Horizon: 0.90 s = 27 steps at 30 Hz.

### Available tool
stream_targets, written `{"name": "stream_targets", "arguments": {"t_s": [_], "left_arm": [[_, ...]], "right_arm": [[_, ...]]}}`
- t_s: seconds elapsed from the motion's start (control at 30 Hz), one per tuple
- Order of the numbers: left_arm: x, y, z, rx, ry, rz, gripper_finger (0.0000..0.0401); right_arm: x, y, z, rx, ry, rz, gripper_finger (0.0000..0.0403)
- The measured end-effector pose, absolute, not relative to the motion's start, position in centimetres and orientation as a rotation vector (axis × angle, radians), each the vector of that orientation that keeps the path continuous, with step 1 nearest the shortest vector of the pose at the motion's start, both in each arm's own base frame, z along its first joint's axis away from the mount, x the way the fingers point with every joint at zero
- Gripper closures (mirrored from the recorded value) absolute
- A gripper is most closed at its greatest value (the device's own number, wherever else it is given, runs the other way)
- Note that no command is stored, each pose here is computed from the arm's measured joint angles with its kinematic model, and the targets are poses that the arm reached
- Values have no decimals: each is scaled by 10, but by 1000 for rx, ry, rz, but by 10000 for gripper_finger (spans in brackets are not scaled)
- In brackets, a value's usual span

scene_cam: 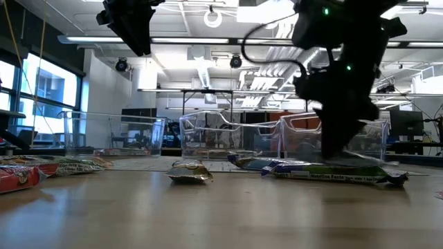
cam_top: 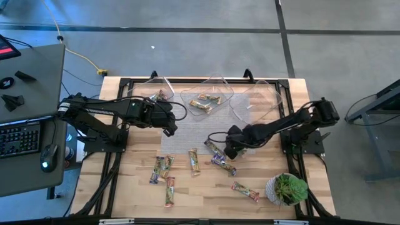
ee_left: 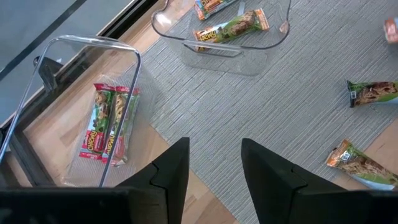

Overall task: Pick and place Granola Bars by type
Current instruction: Put the yellow granola bar into the middle transparent bin

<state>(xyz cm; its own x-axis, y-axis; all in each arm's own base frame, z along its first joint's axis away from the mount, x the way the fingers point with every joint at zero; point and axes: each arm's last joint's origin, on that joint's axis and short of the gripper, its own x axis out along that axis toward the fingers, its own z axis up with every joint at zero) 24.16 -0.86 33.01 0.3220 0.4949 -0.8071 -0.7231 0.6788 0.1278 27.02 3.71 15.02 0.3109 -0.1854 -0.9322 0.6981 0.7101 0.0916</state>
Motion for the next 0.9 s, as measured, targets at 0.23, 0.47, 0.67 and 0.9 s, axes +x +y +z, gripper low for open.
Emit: {"name": "stream_targets", "arguments": {"t_s": [0.23,0.47,0.67,0.9], "left_arm": [[242,-9,330,-279,944,812,261],[242,-9,330,-282,939,811,261],[242,-9,330,-289,936,813,261],[242,-9,330,-287,935,816,261]], "right_arm": [[291,15,183,480,839,-421,345],[321,-53,236,280,471,-335,346],[335,-114,262,97,441,-515,346],[345,-158,208,166,599,-572,346]]}}
